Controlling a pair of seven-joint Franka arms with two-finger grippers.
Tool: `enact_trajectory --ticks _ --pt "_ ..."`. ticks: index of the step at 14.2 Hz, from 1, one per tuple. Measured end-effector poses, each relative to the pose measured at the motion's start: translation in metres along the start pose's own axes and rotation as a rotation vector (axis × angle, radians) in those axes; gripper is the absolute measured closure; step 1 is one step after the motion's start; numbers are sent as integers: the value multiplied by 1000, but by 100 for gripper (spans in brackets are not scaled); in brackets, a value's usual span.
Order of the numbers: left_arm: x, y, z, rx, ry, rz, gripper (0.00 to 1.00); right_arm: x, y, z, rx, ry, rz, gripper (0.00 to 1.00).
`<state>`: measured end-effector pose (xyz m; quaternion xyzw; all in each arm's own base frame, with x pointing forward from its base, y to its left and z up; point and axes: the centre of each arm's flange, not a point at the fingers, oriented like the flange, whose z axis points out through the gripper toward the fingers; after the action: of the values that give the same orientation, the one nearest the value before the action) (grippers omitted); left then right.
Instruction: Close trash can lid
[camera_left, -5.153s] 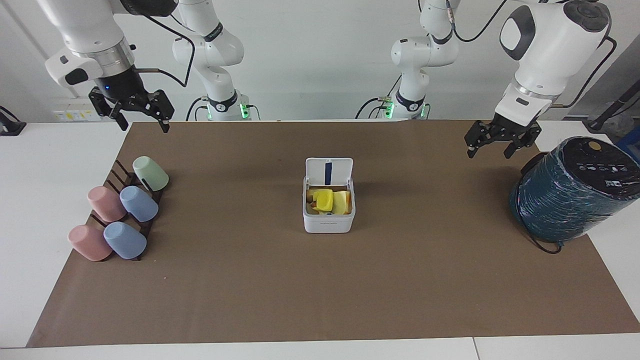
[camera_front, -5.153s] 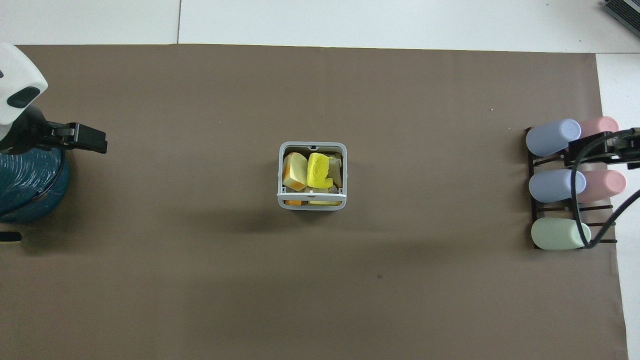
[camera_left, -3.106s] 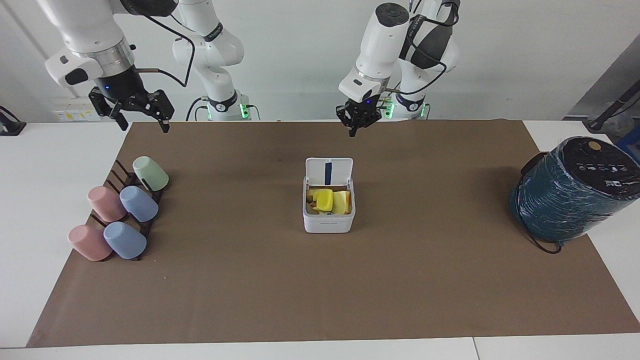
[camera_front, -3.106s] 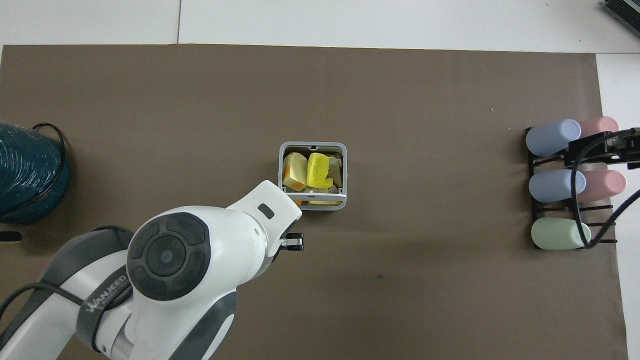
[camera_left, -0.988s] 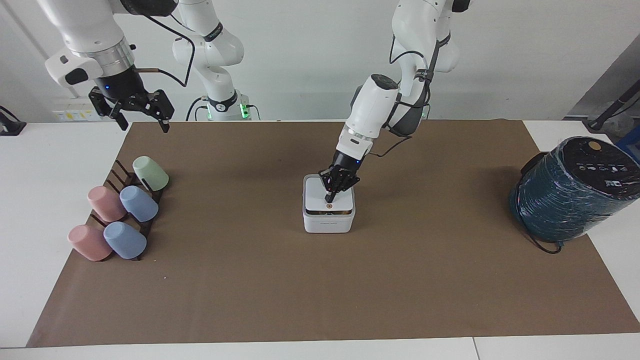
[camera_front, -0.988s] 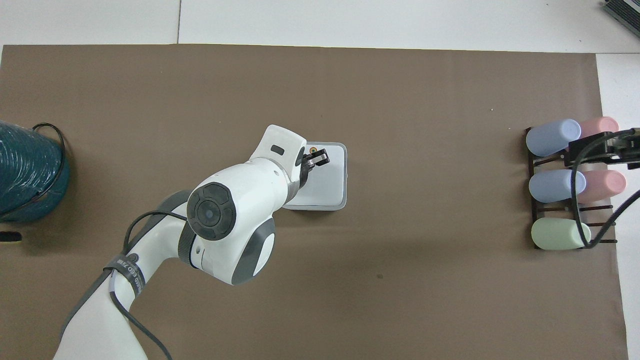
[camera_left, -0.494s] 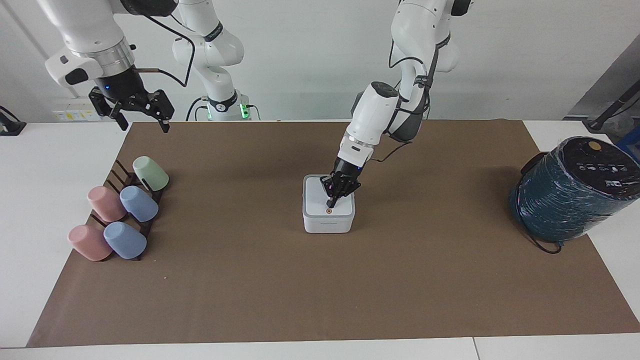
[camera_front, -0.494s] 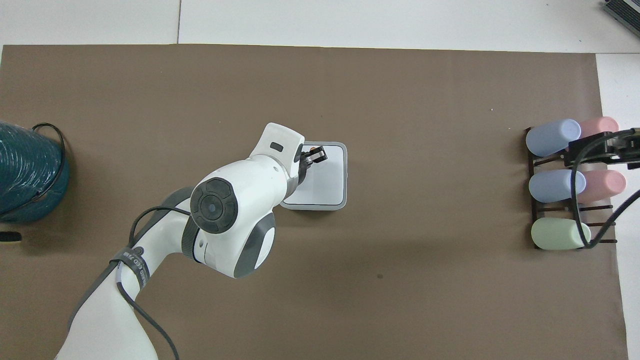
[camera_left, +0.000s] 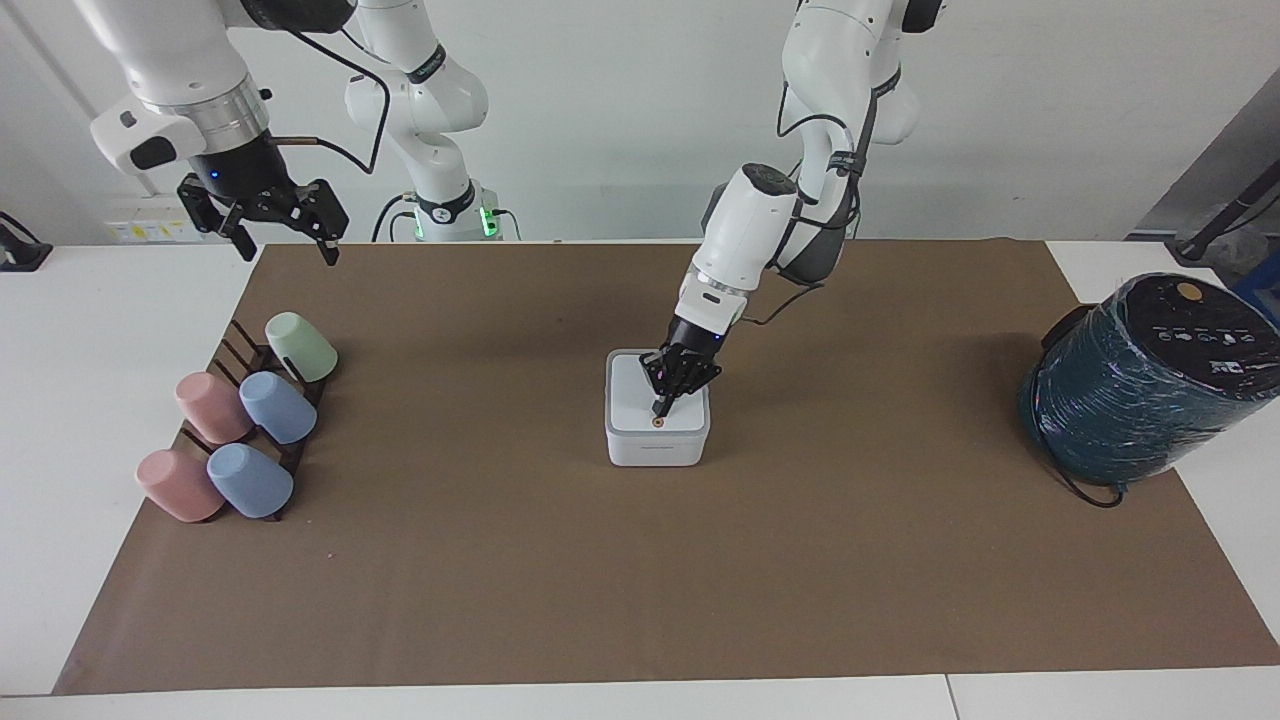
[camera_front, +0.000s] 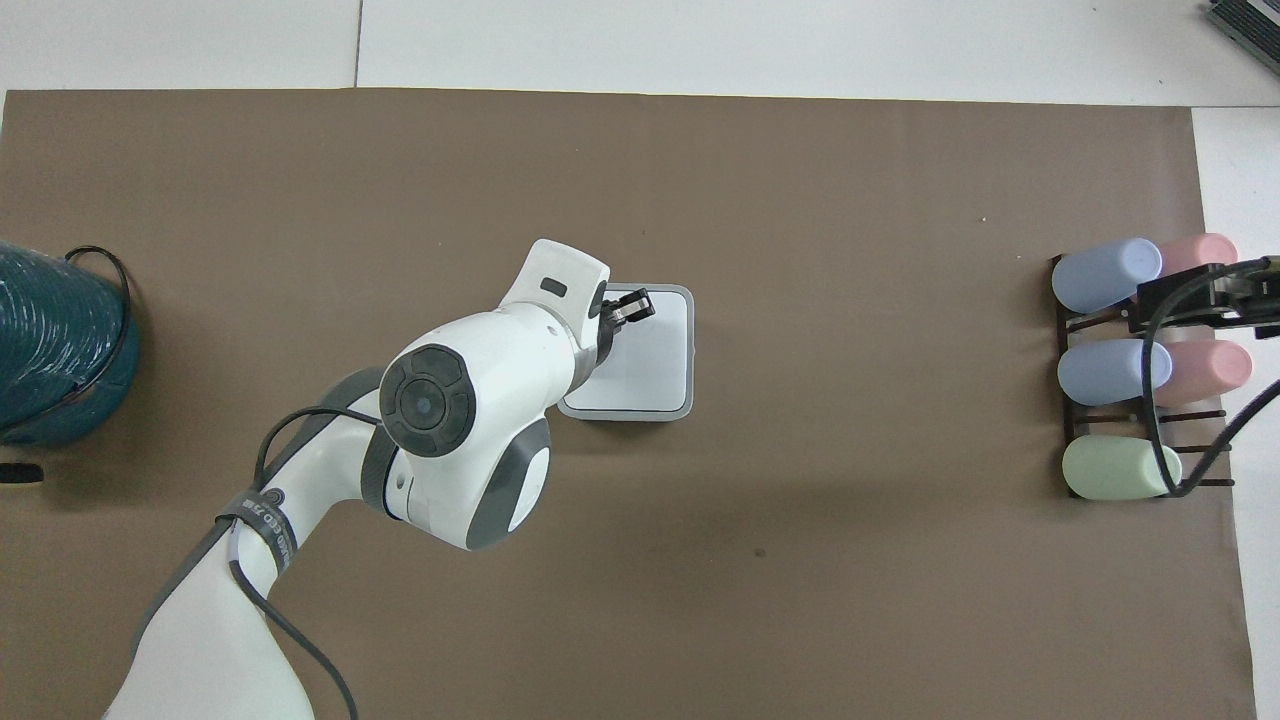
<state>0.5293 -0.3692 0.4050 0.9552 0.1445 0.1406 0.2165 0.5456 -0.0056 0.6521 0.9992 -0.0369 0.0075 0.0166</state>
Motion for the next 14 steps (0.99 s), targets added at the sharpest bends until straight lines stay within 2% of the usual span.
enact_trajectory --ticks 6,11,14 --pt "110 -28 -70 122 -101 -39 99 0 0 0 0 0 0 0" --pt "172 -103 -121 248 -200 138 98 0 0 0 0 0 0 0" --pt "193 -136 -156 322 -222 252 94 0 0 0 0 0 0 0"
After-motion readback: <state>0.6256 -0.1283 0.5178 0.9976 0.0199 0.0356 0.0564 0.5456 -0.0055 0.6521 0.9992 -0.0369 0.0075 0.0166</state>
